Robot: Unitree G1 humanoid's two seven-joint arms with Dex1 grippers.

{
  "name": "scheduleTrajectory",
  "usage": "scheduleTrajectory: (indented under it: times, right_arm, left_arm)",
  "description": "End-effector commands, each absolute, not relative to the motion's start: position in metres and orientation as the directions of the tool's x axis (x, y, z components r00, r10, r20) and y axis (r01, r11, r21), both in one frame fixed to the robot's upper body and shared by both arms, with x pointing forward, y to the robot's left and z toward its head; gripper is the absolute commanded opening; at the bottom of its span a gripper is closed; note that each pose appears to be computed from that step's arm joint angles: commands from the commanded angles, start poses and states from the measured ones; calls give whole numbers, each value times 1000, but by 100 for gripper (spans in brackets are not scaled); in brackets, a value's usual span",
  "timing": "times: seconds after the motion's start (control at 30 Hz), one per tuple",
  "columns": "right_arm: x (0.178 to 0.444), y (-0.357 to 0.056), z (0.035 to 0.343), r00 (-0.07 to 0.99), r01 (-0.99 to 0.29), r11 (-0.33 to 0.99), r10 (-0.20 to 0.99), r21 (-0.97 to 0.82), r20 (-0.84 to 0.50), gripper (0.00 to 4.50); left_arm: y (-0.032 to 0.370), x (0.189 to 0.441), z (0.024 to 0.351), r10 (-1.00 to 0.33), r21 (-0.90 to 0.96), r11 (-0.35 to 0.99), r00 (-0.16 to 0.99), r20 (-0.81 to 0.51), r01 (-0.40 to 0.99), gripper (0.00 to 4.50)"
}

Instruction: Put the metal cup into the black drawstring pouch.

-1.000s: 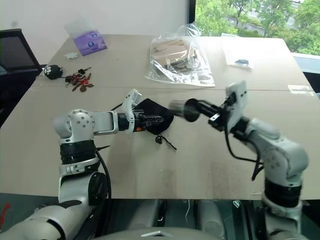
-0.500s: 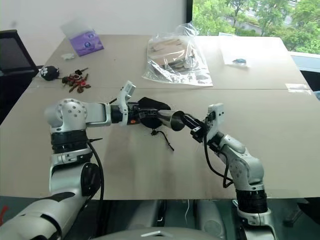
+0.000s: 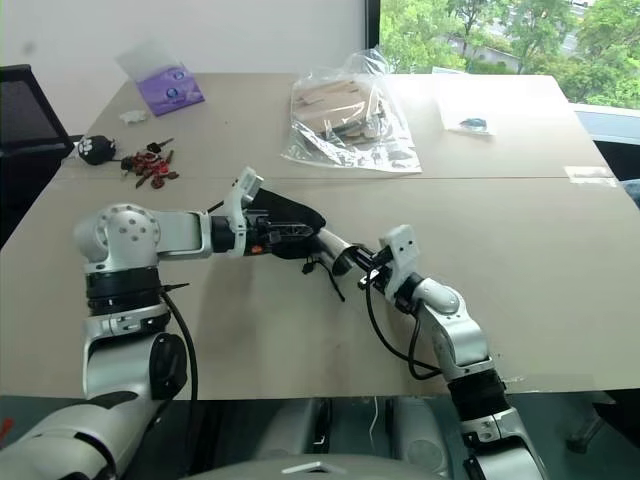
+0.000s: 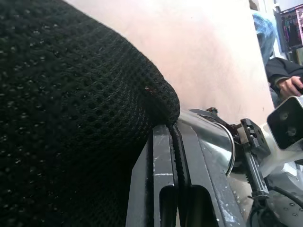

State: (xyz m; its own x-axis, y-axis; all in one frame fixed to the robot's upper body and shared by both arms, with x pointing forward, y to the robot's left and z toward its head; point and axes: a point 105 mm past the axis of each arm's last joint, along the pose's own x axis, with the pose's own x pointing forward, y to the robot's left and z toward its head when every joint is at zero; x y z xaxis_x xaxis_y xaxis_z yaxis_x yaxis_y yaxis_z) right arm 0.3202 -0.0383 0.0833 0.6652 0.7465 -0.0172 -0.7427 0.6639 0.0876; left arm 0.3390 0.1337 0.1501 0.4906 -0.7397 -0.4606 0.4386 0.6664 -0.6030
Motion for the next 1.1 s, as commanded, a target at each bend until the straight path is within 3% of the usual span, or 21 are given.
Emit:
scheduleTrajectory:
  times: [0.03,0.13,0.23,0.47,0.63,0.93,1.1]
  right_arm:
    - [316,-36,66,652,-757,654,753,-12,-87,2]
    - [314,-38,56,640,-767,620,756,-166,-136,2]
    - [314,-40,54,639,-768,620,759,-164,-124,2]
    - [313,-27,112,589,-801,599,788,-2,178,2]
    - [312,-21,137,560,-826,550,771,126,303,2]
    - [312,-4,85,535,-843,539,836,7,120,2]
    - [317,-11,73,535,-839,538,843,-73,63,2]
  left_arm:
    - [143,340,151,-706,-566,703,520,-481,430,0]
    - [157,346,148,-662,-539,741,566,-491,400,0]
    - [162,352,155,-688,-605,697,597,-412,385,0]
    - [162,347,159,-749,-667,630,541,-384,399,0]
    - [166,345,156,-761,-699,611,522,-387,372,0]
    - [160,346,162,-790,-780,526,534,-300,340,0]
    - [160,343,163,-796,-773,528,523,-306,352,0]
